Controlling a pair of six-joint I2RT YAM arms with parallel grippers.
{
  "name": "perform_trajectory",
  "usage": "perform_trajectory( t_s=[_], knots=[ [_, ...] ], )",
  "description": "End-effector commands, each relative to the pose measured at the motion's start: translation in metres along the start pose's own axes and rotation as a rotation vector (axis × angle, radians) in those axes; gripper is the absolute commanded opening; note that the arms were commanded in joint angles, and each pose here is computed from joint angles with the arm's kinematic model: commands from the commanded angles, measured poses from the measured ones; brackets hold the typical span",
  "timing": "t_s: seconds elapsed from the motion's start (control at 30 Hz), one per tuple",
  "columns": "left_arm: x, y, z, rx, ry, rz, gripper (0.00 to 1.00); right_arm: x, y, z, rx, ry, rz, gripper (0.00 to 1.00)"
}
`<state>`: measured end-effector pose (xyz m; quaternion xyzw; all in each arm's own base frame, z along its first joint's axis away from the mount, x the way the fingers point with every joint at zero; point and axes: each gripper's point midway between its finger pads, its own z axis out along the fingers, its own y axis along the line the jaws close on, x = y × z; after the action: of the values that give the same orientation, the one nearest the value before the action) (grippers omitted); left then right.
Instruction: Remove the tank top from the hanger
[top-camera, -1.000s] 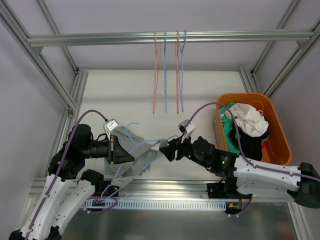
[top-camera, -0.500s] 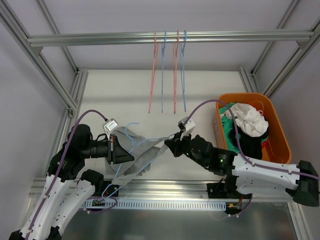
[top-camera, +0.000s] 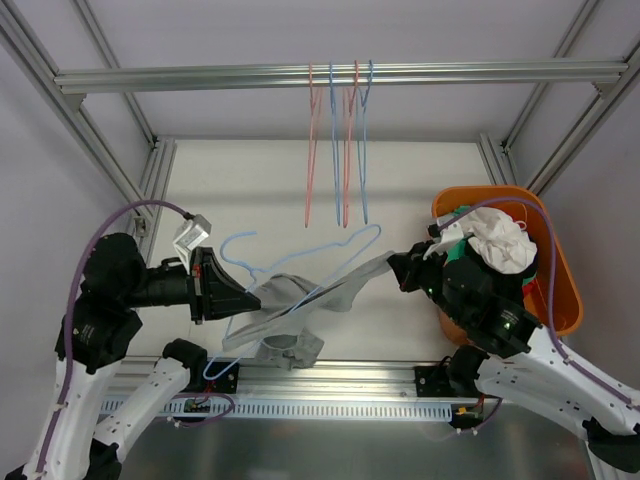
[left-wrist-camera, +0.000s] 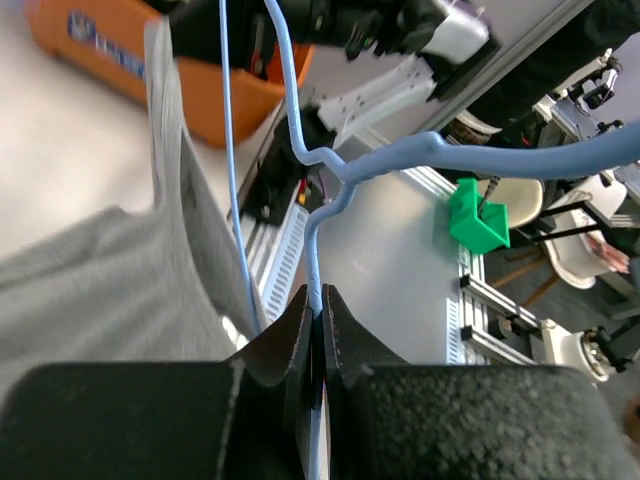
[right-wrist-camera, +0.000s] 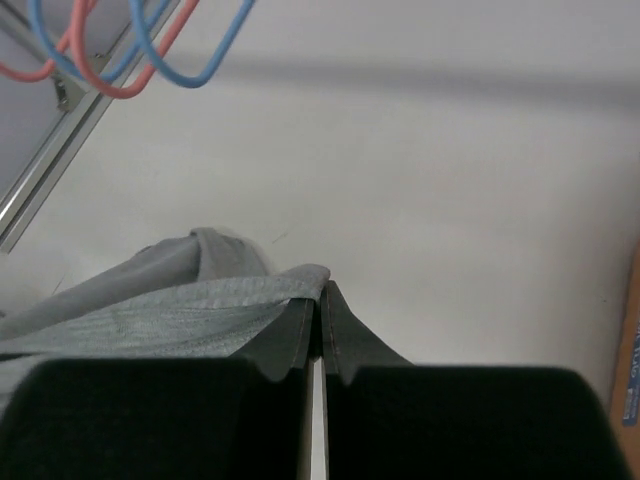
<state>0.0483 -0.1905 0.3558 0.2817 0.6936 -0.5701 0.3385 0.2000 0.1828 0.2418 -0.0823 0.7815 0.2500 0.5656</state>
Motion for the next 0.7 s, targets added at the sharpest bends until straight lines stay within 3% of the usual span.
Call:
perform_trajectory(
  t_s=[0.0, 0.07, 0.1, 0.13, 0.17, 0.2, 0.27, 0.3, 0.4, 0.43, 0.53, 0.67],
  knots=[
    [-0.04, -0.035, -0.003, 0.079, -0.055, 0.1, 0.0, -0.013, 0.021, -0.017, -0.131, 0.032, -0.022, 0.0],
    [-0.063, -0.042, 0.0, 0.105, -0.122, 0.137, 0.0, -0.025, 0.039, -0.029, -0.221, 0.028, -0.013, 0.0],
    [-0.095, -0.057, -0.002, 0.143, -0.251, 0.284, 0.0, -0.029, 0.05, -0.038, -0.29, 0.033, -0.009, 0.0],
    [-0.103, -0.057, 0.002, 0.176, -0.3, 0.255, 0.0, -0.037, 0.054, -0.045, -0.319, 0.017, -0.001, 0.0],
    [-0.129, -0.082, -0.006, 0.25, -0.442, 0.437, 0.0, -0.052, 0.058, -0.059, -0.351, -0.024, 0.015, 0.0],
    [-0.148, -0.084, -0.01, 0.246, -0.563, 0.451, 0.0, -0.06, 0.058, -0.067, -0.364, -0.043, 0.022, 0.0],
    [-0.167, -0.08, -0.007, 0.275, -0.685, 0.458, 0.0, -0.072, 0.058, -0.084, -0.385, -0.073, 0.031, 0.0],
    [-0.185, -0.094, -0.017, 0.296, -0.797, 0.543, 0.0, -0.087, 0.062, -0.101, -0.429, -0.11, 0.035, 0.0],
    [-0.211, -0.103, -0.004, 0.347, -0.885, 0.607, 0.0, -0.107, 0.075, -0.138, -0.546, -0.136, 0.028, 0.0],
    [-0.222, -0.114, -0.011, 0.378, -0.965, 0.638, 0.0, -0.111, 0.078, -0.146, -0.576, -0.14, 0.029, 0.0],
    [-0.245, -0.113, -0.002, 0.368, -1.043, 0.671, 0.0, -0.106, 0.093, -0.155, -0.658, -0.066, 0.022, 0.0],
    [-0.247, -0.116, -0.008, 0.375, -1.116, 0.736, 0.0, -0.049, 0.119, -0.125, -0.74, 0.221, 0.003, 0.0]
  ],
)
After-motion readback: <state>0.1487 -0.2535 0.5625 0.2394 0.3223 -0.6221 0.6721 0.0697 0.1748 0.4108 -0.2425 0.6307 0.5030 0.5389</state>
